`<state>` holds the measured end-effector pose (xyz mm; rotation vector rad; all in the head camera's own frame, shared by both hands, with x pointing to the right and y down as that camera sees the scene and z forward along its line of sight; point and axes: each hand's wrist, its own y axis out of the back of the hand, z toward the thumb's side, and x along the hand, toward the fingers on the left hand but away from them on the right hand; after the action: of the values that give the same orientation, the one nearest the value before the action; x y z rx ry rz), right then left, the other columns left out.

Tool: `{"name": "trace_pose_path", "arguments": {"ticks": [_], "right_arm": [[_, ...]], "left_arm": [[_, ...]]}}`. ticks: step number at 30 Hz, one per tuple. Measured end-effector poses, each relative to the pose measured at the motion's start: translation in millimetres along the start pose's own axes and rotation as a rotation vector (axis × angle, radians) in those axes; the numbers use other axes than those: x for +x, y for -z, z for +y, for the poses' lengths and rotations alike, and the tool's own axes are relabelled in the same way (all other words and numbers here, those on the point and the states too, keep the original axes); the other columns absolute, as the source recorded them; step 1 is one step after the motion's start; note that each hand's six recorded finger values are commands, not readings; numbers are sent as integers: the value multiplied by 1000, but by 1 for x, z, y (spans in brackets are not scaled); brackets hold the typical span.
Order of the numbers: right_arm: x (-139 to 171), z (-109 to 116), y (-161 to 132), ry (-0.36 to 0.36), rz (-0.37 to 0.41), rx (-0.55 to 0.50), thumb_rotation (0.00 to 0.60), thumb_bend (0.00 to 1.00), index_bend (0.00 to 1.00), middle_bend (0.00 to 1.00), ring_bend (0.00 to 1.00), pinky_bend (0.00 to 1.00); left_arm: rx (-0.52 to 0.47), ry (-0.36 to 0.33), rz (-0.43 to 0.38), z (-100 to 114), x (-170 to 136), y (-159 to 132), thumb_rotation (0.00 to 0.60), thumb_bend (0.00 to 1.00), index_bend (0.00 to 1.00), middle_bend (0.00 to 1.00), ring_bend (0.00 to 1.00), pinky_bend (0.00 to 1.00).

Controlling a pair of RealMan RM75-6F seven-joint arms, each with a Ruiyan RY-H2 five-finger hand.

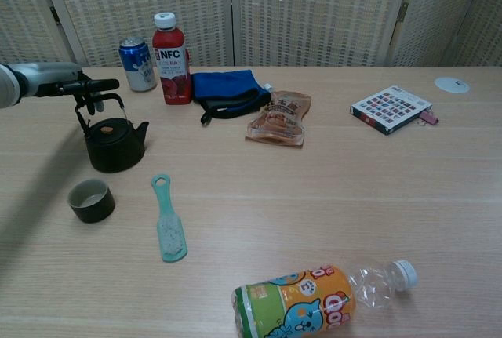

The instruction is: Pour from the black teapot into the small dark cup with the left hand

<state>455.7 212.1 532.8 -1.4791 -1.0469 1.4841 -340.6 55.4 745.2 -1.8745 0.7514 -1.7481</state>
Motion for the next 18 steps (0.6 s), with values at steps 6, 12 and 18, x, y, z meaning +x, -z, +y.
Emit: {"name": "trace_pose_path", "arguments": {"ticks": [6,12,18], "right_arm": [[-1,-1,-1,-2,3,-1,600,151,240,294,159,176],[-2,-1,-3,-2,11,-3,600,150,240,294,162,176],[-3,-1,-6,-1,21,-6,600,151,240,294,163,176]], "left_arm": [[-40,1,-47,5,-9,-9,0,66,398,376,279,32],[-41,-15,-106,10,-25,-17,0,65,399,377,280,32],[-19,-42,-177,13,-48,-26,0,65,406,386,287,32]]}}
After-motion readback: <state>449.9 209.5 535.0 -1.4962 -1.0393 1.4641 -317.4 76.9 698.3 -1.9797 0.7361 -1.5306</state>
